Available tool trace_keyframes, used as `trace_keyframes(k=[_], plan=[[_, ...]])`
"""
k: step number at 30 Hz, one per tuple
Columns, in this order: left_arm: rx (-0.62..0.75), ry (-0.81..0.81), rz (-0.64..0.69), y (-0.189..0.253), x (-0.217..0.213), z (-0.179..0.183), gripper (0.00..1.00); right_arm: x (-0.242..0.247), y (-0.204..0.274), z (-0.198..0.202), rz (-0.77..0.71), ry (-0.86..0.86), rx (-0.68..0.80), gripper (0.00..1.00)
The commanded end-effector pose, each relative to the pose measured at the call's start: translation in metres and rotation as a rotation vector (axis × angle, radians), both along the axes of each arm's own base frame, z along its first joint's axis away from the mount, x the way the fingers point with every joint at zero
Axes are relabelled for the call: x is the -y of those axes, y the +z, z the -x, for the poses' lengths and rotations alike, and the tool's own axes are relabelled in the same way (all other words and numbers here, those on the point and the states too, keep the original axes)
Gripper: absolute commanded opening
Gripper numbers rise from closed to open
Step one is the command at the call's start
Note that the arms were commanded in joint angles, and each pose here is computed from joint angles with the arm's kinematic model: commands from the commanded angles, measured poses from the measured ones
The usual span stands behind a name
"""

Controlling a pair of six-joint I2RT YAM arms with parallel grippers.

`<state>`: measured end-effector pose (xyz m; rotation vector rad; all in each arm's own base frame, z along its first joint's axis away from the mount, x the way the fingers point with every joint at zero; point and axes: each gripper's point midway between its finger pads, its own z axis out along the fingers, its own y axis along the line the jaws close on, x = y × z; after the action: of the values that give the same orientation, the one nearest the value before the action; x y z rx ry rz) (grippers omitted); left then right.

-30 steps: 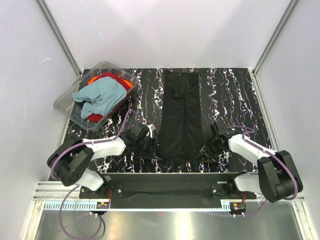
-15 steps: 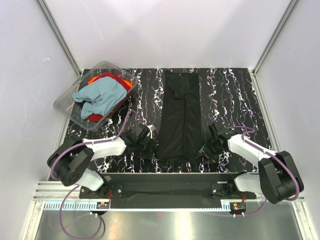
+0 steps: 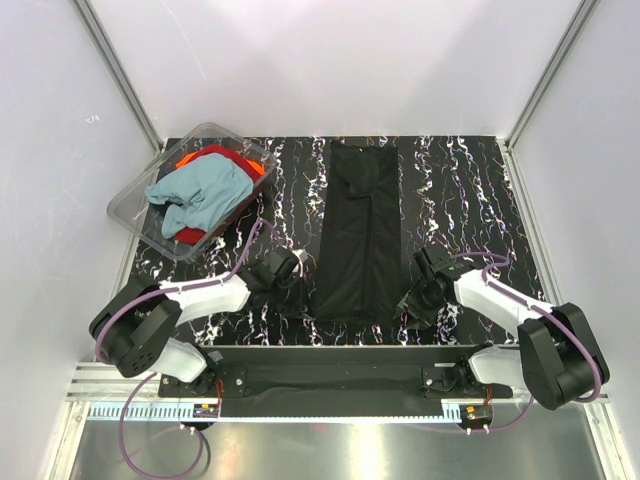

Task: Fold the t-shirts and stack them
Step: Fold the tshirt

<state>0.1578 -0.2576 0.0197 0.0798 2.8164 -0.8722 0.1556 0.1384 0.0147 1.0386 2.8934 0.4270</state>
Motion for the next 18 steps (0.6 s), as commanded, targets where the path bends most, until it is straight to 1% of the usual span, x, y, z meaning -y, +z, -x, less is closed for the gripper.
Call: trace_keyframes(k=[1,2,3,6,11,14,18], plan=[[0.061,0.000,0.029,0.0171,0.0058,-0.0092,0.12,0.0015,0.0036,-0.0066,0.040,-0.014,0.019,0.45],[0.062,0.001,0.031,0.0177,0.0061,-0.0097,0.15,0.0016,0.0036,-0.0072,0.044,-0.015,0.023,0.44],[0.060,0.000,0.034,0.0184,0.0067,-0.0097,0.26,0.0008,0.0039,-0.0073,0.044,-0.014,0.025,0.43],[0.058,-0.004,0.037,0.0186,0.0068,-0.0087,0.32,-0.0004,0.0045,-0.0076,0.047,-0.008,0.035,0.39],[0.064,0.003,0.025,0.0164,0.0044,-0.0094,0.34,-0.0017,0.0038,-0.0067,0.055,0.006,0.035,0.36],[0.055,-0.005,0.019,0.0121,0.0048,-0.0083,0.34,-0.0019,0.0039,-0.0076,0.062,0.004,0.039,0.32],[0.044,-0.017,0.026,0.0096,0.0074,-0.0077,0.32,-0.0037,0.0031,-0.0080,0.061,0.004,0.040,0.21]])
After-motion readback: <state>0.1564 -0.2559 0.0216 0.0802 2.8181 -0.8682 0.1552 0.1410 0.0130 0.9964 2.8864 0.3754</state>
